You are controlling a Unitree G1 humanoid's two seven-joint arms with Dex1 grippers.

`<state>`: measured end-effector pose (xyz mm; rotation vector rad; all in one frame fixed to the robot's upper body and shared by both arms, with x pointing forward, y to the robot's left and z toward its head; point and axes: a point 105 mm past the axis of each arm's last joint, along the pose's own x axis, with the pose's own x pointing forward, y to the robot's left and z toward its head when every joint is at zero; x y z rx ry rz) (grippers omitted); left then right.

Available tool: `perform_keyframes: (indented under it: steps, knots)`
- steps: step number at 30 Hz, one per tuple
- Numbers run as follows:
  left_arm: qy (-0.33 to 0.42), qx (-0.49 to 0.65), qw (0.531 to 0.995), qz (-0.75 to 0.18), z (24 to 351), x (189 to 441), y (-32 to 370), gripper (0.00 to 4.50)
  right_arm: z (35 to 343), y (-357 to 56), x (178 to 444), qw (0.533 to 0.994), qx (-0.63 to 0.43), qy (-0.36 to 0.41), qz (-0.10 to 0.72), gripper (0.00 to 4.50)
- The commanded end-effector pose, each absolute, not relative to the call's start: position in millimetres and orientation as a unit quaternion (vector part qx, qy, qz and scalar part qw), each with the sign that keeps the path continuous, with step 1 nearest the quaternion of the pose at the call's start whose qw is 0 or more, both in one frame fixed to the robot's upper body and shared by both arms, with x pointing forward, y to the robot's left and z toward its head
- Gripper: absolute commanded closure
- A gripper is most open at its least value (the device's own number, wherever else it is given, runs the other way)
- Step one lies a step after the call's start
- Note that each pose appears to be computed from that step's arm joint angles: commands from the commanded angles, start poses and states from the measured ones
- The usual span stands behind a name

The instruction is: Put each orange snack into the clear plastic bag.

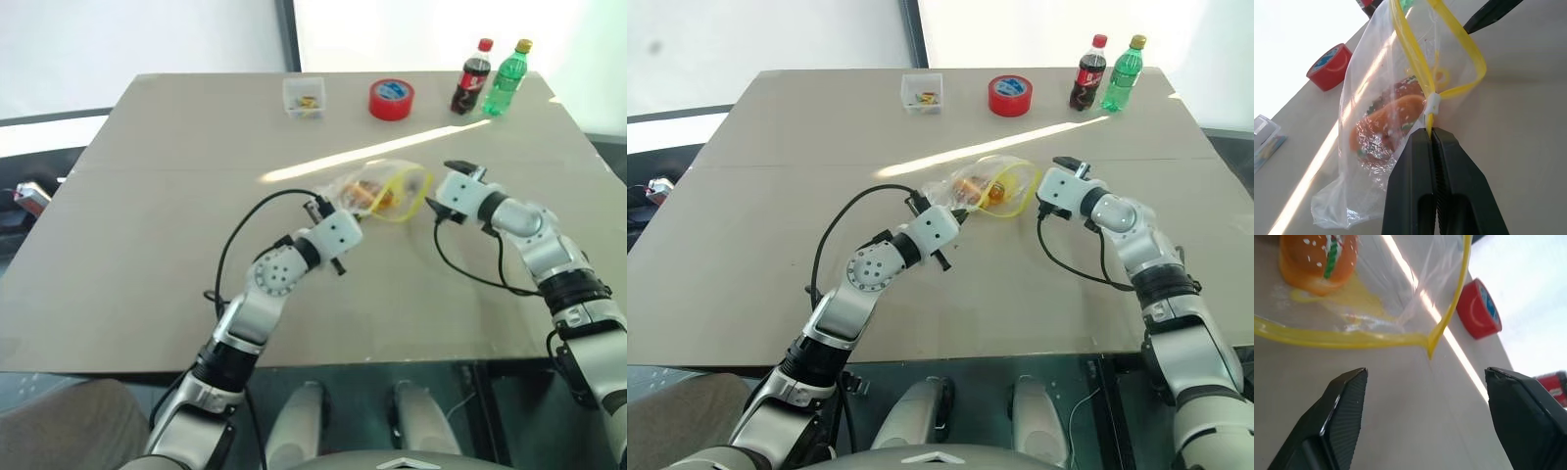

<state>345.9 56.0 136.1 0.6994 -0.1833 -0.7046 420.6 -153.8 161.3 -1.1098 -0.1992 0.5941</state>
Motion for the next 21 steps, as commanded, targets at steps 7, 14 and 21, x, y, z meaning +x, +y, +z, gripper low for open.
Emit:
perform_keyframes:
  steps: [7,14,21]
  knots:
    - [-0.111,0.331,0.874,-0.337,146.1,342.5,51.5,4.5,174.1,-149.1,421.9,0.707,-0.633,-0.147,0.278,4.45]
    - [-0.114,0.336,0.875,-0.328,149.7,344.4,56.6,4.5,186.4,-155.2,426.9,0.715,-0.631,-0.16,0.255,4.45]
    - [-0.217,0.427,0.831,-0.282,220.0,355.5,71.0,4.5,252.7,-189.3,418.6,0.743,-0.612,-0.195,0.191,4.45]
